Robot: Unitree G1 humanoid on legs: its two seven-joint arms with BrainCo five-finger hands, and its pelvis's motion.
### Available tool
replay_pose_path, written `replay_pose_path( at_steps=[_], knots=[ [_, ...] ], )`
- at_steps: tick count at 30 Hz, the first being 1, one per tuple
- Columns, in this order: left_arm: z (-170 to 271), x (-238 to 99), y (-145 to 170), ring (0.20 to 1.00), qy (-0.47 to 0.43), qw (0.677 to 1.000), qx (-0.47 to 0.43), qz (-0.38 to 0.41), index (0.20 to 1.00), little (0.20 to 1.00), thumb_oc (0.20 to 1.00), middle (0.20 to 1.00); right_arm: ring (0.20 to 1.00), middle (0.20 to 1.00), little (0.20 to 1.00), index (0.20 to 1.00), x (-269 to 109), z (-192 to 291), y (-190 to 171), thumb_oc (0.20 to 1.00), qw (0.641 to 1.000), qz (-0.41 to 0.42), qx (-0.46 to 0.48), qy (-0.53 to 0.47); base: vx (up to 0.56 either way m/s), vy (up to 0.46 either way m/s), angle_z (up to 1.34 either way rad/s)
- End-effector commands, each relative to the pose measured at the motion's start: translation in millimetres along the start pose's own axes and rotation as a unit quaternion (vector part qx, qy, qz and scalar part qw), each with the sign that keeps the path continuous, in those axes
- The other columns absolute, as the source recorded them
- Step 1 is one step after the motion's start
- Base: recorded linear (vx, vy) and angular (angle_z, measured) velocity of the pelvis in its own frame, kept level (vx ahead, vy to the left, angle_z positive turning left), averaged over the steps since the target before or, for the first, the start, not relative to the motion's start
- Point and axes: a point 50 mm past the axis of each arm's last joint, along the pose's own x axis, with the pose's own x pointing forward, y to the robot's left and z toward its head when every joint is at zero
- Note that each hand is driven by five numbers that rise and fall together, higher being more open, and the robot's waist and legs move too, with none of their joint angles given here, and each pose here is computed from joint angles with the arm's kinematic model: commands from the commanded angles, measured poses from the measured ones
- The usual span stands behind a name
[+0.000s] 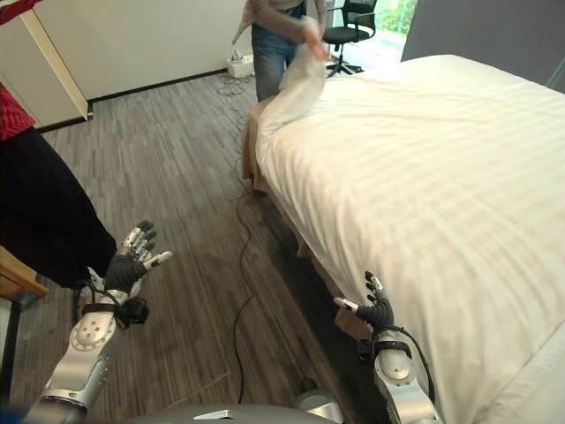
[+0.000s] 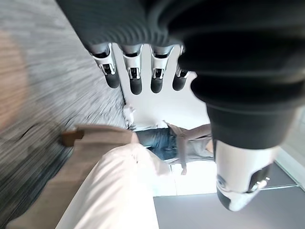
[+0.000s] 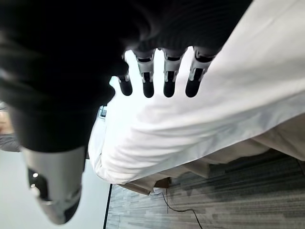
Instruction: Making the bed.
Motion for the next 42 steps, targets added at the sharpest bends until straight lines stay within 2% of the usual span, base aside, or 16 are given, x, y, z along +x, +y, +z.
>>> replay_pose_path(
  at_steps=[1, 7, 8, 14, 21, 25, 30, 42],
  knots=[
    [27.3, 13.0, 12.8, 1.0, -0.065, 0.998, 0.001, 0.014, 1.0, 1.0, 1.0, 1.0, 1.0, 1.0, 1.0, 1.0, 18.1, 40.1, 2.9, 1.0, 0.996, -0.001, 0.019, -0.085, 0.0, 0.0, 0.0],
    [28.7, 13.1, 11.7, 1.0, -0.068, 0.998, -0.001, 0.011, 1.0, 1.0, 1.0, 1.0, 1.0, 1.0, 1.0, 1.0, 18.2, 38.6, 3.2, 1.0, 0.996, 0.004, 0.028, -0.081, 0.0, 0.0, 0.0],
    [-43.1, -1.8, -24.9, 1.0, 0.09, 0.994, -0.052, 0.013, 1.0, 1.0, 1.0, 1.0, 1.0, 1.0, 1.0, 1.0, 28.5, 37.6, 40.8, 1.0, 0.976, 0.122, 0.171, -0.059, 0.06, 0.029, 0.0],
    [-39.3, -1.3, -10.9, 1.0, 0.089, 0.996, 0.008, 0.021, 1.0, 1.0, 1.0, 1.0, 1.0, 1.0, 1.0, 1.0, 26.0, 48.1, 59.7, 1.0, 0.977, 0.159, 0.126, -0.072, 0.08, 0.05, 0.03],
    [-15.9, 15.8, -7.8, 1.0, 0.038, 0.998, 0.049, 0.025, 1.0, 1.0, 1.0, 1.0, 1.0, 1.0, 1.0, 1.0, 31.8, 69.8, 54.8, 1.0, 0.977, 0.144, 0.105, -0.117, 0.02, 0.027, 0.04],
    [-0.2, 19.1, -13.3, 1.0, -0.001, 0.998, 0.065, 0.002, 1.0, 1.0, 1.0, 1.0, 1.0, 1.0, 1.0, 1.0, 35.1, 82.8, 41.4, 1.0, 0.977, 0.119, 0.099, -0.149, 0.14, -0.055, 0.28],
    [14.6, 23.1, -13.2, 1.0, -0.038, 0.998, 0.055, -0.001, 1.0, 1.0, 1.0, 1.0, 1.0, 1.0, 1.0, 1.0, 38.5, 94.9, 28.2, 1.0, 0.975, 0.1, 0.092, -0.177, 0.34, -0.219, 0.29],
    [12.4, 20.8, -15.4, 1.0, -0.035, 0.999, 0.003, 0.01, 1.0, 1.0, 1.0, 1.0, 1.0, 1.0, 1.0, 1.0, 42.9, 92.3, 14.6, 1.0, 0.98, 0.102, 0.05, -0.165, 0.23, -0.161, 0.1]
  ],
)
